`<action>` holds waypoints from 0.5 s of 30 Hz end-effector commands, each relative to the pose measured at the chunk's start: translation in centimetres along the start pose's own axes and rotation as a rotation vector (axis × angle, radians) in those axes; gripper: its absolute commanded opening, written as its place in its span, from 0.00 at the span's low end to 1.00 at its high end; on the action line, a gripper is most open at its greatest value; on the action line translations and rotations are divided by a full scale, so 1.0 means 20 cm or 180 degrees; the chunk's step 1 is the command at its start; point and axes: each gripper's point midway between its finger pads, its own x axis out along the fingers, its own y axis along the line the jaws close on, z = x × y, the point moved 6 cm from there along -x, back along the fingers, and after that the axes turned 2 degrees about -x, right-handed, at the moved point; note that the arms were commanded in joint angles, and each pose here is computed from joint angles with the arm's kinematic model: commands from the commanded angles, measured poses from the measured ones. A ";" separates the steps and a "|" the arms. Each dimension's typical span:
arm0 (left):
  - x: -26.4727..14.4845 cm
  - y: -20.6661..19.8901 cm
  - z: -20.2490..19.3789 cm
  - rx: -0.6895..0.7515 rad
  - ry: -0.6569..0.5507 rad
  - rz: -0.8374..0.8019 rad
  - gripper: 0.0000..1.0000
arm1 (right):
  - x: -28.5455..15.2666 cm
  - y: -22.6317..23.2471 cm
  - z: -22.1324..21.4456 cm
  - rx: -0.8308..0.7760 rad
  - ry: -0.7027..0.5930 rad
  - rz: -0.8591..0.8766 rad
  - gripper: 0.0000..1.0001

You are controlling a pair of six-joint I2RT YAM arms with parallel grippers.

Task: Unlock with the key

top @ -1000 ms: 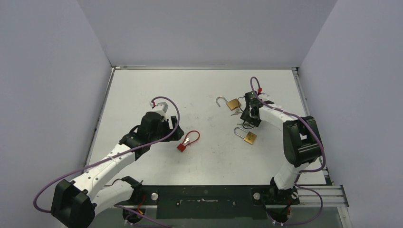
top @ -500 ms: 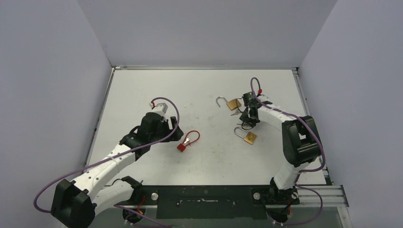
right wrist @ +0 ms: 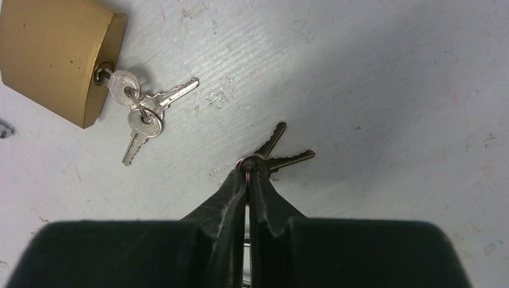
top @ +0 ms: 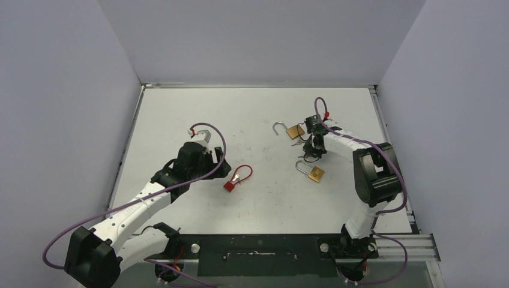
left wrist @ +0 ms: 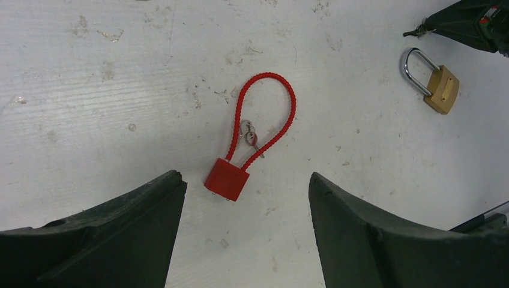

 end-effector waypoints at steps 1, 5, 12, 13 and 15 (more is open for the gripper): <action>-0.01 -0.03 0.07 -0.0049 -0.0195 -0.0072 0.73 | -0.02 0.02 0.04 -0.0195 -0.0140 -0.0002 0.00; -0.02 -0.06 0.10 -0.0150 -0.0281 -0.0174 0.73 | -0.13 0.06 0.12 -0.0416 -0.0388 0.0288 0.00; -0.06 -0.14 0.16 -0.0347 -0.0483 -0.0491 0.73 | -0.35 0.17 0.18 -0.0787 -0.0692 0.1179 0.00; -0.07 -0.16 0.17 -0.0381 -0.0508 -0.0593 0.73 | -0.39 0.19 0.17 -0.0849 -0.0694 0.1332 0.00; -0.08 -0.20 0.17 -0.0435 -0.0549 -0.0847 0.73 | -0.47 0.23 0.14 -0.0952 -0.0673 0.1605 0.00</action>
